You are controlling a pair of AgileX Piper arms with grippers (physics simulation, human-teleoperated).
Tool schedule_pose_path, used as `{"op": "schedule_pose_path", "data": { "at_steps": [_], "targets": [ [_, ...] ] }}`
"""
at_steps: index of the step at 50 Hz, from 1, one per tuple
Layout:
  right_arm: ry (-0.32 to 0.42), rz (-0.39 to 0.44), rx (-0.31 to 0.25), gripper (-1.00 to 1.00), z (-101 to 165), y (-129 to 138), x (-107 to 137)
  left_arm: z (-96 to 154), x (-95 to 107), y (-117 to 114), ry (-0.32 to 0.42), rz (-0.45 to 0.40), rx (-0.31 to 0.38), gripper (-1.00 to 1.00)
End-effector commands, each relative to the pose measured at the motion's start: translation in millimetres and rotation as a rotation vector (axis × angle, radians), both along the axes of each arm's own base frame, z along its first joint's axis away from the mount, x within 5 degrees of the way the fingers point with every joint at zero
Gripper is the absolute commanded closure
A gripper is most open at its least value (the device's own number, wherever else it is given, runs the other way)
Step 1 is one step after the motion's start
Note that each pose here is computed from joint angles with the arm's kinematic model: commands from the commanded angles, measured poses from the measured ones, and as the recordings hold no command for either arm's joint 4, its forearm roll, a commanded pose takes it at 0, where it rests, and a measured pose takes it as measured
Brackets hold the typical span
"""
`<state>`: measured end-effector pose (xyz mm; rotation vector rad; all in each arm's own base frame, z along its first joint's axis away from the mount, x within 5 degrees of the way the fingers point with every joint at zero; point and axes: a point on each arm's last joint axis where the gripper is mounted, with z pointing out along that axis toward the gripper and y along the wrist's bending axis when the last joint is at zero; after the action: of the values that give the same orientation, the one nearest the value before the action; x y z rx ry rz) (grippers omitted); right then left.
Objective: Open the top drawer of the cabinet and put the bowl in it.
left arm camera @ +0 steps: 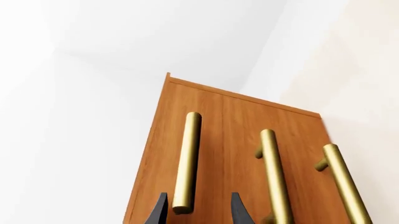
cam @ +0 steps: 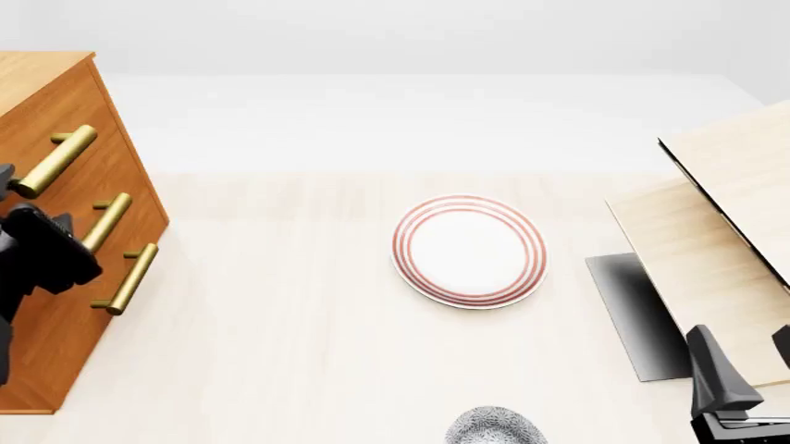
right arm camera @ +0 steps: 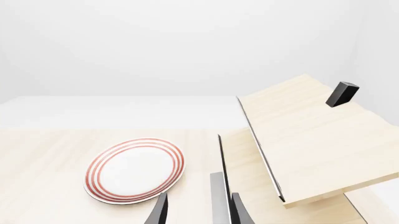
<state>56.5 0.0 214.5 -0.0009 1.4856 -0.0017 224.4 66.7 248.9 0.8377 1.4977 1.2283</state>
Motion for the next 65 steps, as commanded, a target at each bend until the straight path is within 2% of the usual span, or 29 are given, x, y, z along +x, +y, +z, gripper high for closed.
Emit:
{"op": "schedule_pose_path", "data": {
  "at_steps": [1, 2, 12, 20, 38, 55, 65],
  "targets": [
    [0.0, 0.0, 0.0, -1.0, -0.2, 0.0, 0.0, -0.3, -2.2, 3.4, -0.001, 0.017, -0.003, -1.0],
    [0.0, 0.0, 0.0, -1.0, -0.2, 0.0, 0.0, 1.3, -3.3, 2.5, -0.006, 0.014, -0.004, 1.0],
    [0.0, 0.0, 0.001, -1.0, -0.2, 0.0, 0.0, 6.3, -6.8, 1.4, -0.007, 0.014, 0.011, 1.0],
    [0.0, 0.0, 0.001, -1.0, -0.2, 0.0, 0.0, 3.7, -10.5, -4.5, 0.008, -0.006, 0.041, 1.0],
    [0.0, 0.0, 0.0, -1.0, -0.2, 0.0, 0.0, 14.7, -12.4, -19.4, 0.003, -0.069, 0.093, 1.0],
    [0.0, 0.0, 0.001, -1.0, -0.2, 0.0, 0.0, 12.6, 6.6, -44.4, -0.002, -0.19, 0.145, 1.0],
    [0.0, 0.0, 0.0, -1.0, -0.2, 0.0, 0.0, 6.7, 5.4, -58.1, 0.0, -0.249, 0.171, 1.0]
  ]
}}
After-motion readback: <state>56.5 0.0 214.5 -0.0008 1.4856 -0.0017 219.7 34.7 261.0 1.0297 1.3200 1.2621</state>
